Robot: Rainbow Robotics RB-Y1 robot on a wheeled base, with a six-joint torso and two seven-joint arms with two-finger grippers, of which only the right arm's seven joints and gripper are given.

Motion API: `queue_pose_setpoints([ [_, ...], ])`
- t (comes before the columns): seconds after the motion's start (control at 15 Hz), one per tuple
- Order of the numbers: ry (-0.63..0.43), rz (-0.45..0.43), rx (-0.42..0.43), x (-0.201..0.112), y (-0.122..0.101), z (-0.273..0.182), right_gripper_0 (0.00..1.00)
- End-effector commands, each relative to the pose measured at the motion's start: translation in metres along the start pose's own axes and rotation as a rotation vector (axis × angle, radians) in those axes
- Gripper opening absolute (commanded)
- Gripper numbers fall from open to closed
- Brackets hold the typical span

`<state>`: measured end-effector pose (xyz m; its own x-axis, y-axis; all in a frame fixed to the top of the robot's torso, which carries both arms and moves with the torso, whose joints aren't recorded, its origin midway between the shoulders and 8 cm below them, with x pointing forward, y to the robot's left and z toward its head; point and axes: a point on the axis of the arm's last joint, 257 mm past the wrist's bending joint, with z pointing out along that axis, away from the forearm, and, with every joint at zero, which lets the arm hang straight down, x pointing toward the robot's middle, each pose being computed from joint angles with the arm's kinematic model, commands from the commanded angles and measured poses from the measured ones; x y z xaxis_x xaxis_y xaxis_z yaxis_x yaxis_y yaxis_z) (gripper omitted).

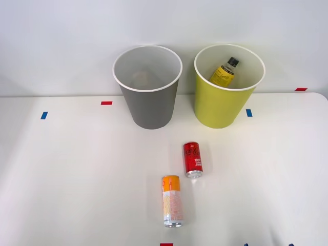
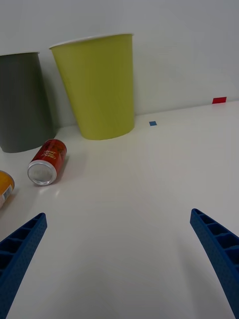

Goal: Put cans in the gray bin, plastic bottles in the light green bin

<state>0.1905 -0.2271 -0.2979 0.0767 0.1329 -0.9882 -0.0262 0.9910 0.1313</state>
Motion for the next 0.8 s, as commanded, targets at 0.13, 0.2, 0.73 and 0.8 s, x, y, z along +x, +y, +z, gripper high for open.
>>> queue_pose_setpoints([
  [0.13, 0.0, 0.0, 0.0, 0.0, 0.0, 0.0, 1.0],
  [0.2, 0.0, 0.0, 0.0, 0.0, 0.0, 0.0, 1.0],
  [0.73, 0.0, 0.0, 0.0, 0.0, 0.0, 0.0, 1.0],
  [0.8, 0.0, 0.0, 0.0, 0.0, 0.0, 0.0, 1.0],
])
